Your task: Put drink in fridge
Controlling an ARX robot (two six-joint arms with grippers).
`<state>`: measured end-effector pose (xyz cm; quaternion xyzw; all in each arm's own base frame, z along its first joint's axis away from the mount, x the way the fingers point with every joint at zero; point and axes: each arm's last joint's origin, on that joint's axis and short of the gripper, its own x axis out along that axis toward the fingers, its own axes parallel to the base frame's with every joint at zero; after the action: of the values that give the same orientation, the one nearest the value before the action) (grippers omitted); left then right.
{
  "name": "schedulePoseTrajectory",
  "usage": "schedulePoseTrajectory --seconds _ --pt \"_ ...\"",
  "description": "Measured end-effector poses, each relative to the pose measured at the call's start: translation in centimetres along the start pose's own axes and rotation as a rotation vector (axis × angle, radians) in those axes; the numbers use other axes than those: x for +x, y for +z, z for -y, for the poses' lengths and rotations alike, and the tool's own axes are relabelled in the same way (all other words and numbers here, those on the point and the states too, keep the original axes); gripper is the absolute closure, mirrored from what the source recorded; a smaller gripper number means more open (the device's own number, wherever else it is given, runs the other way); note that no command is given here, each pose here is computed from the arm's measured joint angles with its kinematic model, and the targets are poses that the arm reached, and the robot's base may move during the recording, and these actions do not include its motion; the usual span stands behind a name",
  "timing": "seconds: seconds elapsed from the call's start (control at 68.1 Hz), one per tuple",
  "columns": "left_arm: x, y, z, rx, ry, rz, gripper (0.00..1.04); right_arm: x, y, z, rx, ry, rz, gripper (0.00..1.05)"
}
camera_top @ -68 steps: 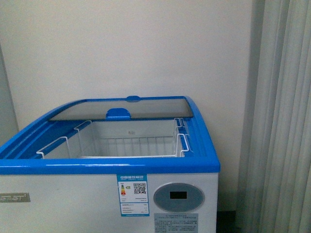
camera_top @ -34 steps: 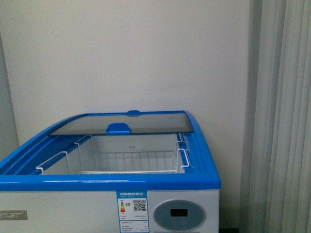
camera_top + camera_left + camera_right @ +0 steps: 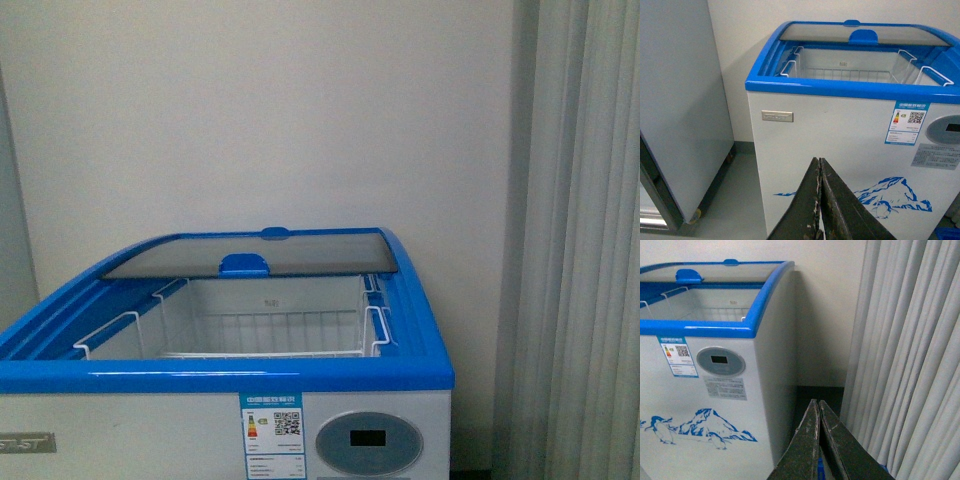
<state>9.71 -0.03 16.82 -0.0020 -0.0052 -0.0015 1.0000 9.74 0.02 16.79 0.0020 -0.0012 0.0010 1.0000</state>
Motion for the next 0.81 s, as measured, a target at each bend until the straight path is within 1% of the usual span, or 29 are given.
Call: schedulePoseTrajectory --seconds 0.147,0.161,0.176,0.235,0.279,0.308,0.484,0.499,0.528,0.587,0.705,0.734,0.807 --pt "0.0 0.0 0.0 0.0 0.001 0.0 1.02 -0.03 0.04 0.0 0.0 0.001 0.005 1.02" --pt "0.0 0.0 0.0 0.0 0.0 0.0 1.02 -0.03 0.04 0.0 -0.001 0.001 0.005 1.02" --pt "0.0 0.0 0.0 0.0 0.001 0.0 1.02 -0.03 0.04 0.0 -0.001 0.001 0.005 0.99" --pt "0.0 0.0 0.0 0.0 0.0 0.0 0.93 -0.03 0.04 0.0 -0.001 0.001 0.005 0.9" --pt "0.0 0.0 0.0 0.0 0.0 0.0 0.84 -0.03 0.04 0.0 -0.001 0.001 0.005 0.82" --pt "0.0 0.0 0.0 0.0 0.0 0.0 0.81 -0.03 0.04 0.0 -0.001 0.0 0.005 0.76" --pt "0.0 0.0 0.0 0.0 0.0 0.0 0.49 -0.03 0.05 0.0 -0.001 0.001 0.006 0.46" --pt "0.0 0.0 0.0 0.0 0.0 0.0 0.45 -0.03 0.04 0.0 -0.001 0.001 0.005 0.41" --pt "0.0 0.0 0.0 0.0 0.0 0.0 0.38 -0.03 0.05 0.0 -0.001 0.001 0.006 0.36" --pt "0.0 0.0 0.0 0.0 0.0 0.0 0.29 -0.03 0.05 0.0 -0.001 0.001 0.006 0.26" --pt "0.0 0.0 0.0 0.0 0.0 0.0 0.08 -0.03 0.05 0.0 -0.001 0.001 0.006 0.08" --pt "0.0 0.0 0.0 0.0 0.0 0.0 0.06 -0.03 0.05 0.0 -0.001 0.001 0.006 0.06" --pt "0.0 0.0 0.0 0.0 0.0 0.0 0.09 -0.03 0.05 0.0 -0.001 0.001 0.006 0.08"
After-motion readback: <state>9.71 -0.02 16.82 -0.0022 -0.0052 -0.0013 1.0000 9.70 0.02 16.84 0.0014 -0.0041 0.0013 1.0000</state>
